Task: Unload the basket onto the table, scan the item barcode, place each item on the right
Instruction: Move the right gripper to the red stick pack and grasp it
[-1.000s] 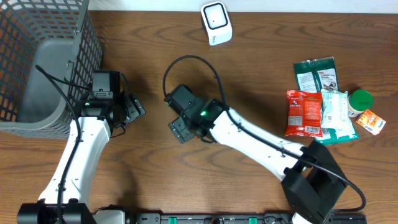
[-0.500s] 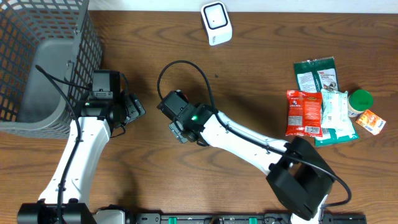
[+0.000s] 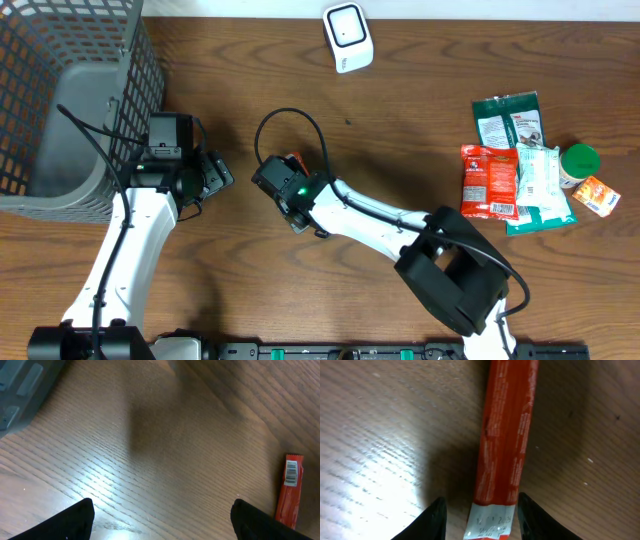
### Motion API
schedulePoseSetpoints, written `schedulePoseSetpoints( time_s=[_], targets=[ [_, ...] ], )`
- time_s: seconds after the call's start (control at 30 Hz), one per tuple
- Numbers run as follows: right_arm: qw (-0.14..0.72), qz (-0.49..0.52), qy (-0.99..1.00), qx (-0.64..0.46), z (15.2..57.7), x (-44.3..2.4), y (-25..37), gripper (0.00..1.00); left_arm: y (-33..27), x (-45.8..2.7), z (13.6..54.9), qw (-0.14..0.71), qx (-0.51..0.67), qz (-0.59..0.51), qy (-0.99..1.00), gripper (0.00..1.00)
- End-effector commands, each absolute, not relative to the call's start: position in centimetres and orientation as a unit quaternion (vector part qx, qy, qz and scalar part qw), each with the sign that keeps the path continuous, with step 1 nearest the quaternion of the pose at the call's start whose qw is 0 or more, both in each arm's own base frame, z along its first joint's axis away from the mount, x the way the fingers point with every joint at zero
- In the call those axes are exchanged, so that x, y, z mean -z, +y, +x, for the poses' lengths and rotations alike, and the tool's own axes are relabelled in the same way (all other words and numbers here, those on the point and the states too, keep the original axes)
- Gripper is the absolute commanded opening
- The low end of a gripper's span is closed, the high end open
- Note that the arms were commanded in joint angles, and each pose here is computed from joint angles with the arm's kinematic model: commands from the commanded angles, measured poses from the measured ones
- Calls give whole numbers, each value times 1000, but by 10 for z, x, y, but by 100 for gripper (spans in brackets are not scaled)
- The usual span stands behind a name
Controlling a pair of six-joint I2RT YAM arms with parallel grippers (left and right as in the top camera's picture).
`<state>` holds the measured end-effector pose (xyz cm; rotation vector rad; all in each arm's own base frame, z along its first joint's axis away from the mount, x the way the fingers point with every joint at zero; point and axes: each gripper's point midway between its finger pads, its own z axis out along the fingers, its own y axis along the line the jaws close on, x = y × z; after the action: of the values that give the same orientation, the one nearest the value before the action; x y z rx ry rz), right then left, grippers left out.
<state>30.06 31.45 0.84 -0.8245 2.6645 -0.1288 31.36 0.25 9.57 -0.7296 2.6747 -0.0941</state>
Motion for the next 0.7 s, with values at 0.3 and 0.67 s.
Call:
schedulePoseSetpoints(
  time_s=[0.3,0.67],
  targets=[
    [181,-280,941,64,304,7,314,33,7,-96,312,184,26,-260,947,88],
    [165,-283,942,73,301,20,310,1,7,-96,312,184,26,-260,947,88]
  ],
)
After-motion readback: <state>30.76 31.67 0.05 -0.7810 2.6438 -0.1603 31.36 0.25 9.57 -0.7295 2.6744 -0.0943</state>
